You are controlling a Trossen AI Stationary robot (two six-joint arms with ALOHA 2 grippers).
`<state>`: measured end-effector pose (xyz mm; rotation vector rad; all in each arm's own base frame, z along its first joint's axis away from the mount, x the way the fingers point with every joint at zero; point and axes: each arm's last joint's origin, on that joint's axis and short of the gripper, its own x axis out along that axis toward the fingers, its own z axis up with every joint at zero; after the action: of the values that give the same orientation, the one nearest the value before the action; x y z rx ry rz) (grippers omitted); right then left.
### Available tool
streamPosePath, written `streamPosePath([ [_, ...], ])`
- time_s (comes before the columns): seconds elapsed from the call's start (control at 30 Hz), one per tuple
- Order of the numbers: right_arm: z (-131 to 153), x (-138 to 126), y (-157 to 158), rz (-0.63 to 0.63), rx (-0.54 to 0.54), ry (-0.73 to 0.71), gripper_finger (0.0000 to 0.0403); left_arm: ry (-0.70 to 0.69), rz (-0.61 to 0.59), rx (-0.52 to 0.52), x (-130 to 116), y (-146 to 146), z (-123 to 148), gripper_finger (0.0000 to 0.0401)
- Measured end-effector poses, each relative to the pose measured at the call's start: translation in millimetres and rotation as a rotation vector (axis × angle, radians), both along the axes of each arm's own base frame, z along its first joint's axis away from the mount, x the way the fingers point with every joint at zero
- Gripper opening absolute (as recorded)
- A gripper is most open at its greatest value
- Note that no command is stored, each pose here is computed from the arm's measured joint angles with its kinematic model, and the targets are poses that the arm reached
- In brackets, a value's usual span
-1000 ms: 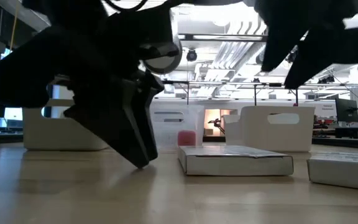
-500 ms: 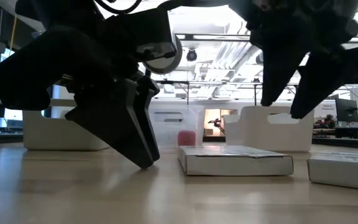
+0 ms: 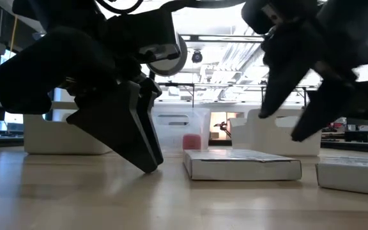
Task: Pick and place items into bin
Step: Put the left white box into the white bin
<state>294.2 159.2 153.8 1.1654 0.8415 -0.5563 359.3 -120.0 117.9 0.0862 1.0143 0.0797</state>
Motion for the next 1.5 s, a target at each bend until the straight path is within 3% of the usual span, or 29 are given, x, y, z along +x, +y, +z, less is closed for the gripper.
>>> streamPosePath([
  [0.23, -5.3, -2.5, -15.8, 0.005, -0.028, 0.061, 0.0204, -0.033, 0.018, 0.025, 1.9, 0.4, -0.1, 0.0113],
  [0.47, -29.6, -12.8, -21.3, -0.018, 0.064, -0.076, 0.0204, -0.075, 0.047, 0.049, 5.5, 3.1, 0.6, 0.0113],
  [0.6, -30.6, -11.7, -26.5, -0.024, 0.078, -0.126, 0.0204, -0.073, 0.035, 0.035, 5.1, 0.9, 0.6, 0.0113],
  [1.03, -32.9, -10.4, -34.7, -0.013, 0.081, -0.088, 0.0204, -0.082, 0.115, -0.088, 9.4, -1.5, -8.4, 0.0113],
  [1.5, -32.1, -5.3, -43.7, -0.002, 0.120, -0.084, 0.0204, -0.094, 0.133, -0.083, 11.1, 1.4, -9.4, 0.0113],
])
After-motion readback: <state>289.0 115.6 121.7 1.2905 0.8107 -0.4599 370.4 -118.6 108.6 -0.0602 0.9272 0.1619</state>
